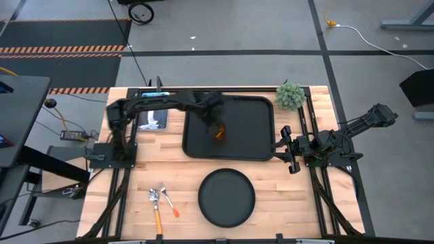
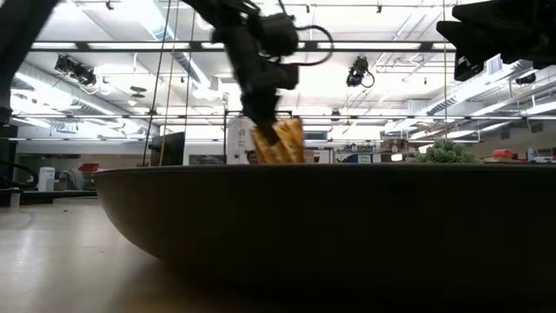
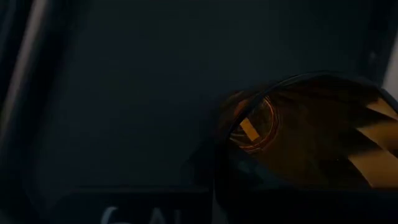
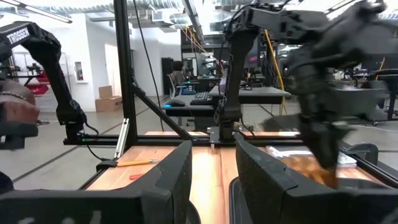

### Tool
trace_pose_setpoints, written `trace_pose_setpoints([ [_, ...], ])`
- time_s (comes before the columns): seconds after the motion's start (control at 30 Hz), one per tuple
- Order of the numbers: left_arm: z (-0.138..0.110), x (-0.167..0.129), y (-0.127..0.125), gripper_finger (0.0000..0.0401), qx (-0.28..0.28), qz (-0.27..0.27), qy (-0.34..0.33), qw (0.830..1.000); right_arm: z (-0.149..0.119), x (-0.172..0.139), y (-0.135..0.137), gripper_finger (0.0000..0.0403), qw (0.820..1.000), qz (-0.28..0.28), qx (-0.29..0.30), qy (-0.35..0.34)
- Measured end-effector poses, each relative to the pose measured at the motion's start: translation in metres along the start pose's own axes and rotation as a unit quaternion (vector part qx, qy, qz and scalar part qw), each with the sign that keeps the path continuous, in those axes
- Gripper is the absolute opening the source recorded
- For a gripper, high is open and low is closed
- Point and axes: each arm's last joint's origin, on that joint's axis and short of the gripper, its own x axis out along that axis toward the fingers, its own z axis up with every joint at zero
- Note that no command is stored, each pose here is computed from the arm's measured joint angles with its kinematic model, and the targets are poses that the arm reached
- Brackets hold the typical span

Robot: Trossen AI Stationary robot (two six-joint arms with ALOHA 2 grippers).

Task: Pick and place plate/cup/fork/spoon on tray
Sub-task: Put the orange cup on the top right on the black tray

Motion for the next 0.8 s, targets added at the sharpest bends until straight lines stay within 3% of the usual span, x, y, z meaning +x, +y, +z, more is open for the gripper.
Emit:
trace_pose_setpoints([
  [0.2,0.042,0.023,0.024,0.0013,0.029,0.008,-0.012,0.999,0.000,0.000,0.000,0.0132,1.000,0.000,0.000,0.000],
  [0.43,0.075,0.024,0.046,0.0013,0.028,0.017,-0.059,0.998,0.000,0.000,0.000,0.0132,1.000,0.000,0.000,0.000],
  [0.63,0.085,0.031,0.049,0.0013,0.027,-0.004,-0.100,0.995,0.000,0.000,0.000,0.0132,1.000,0.000,0.000,0.000],
  [0.8,0.081,0.040,0.049,0.0013,0.028,-0.007,-0.080,0.996,0.000,0.000,0.000,0.0132,1.000,0.000,0.000,0.000],
])
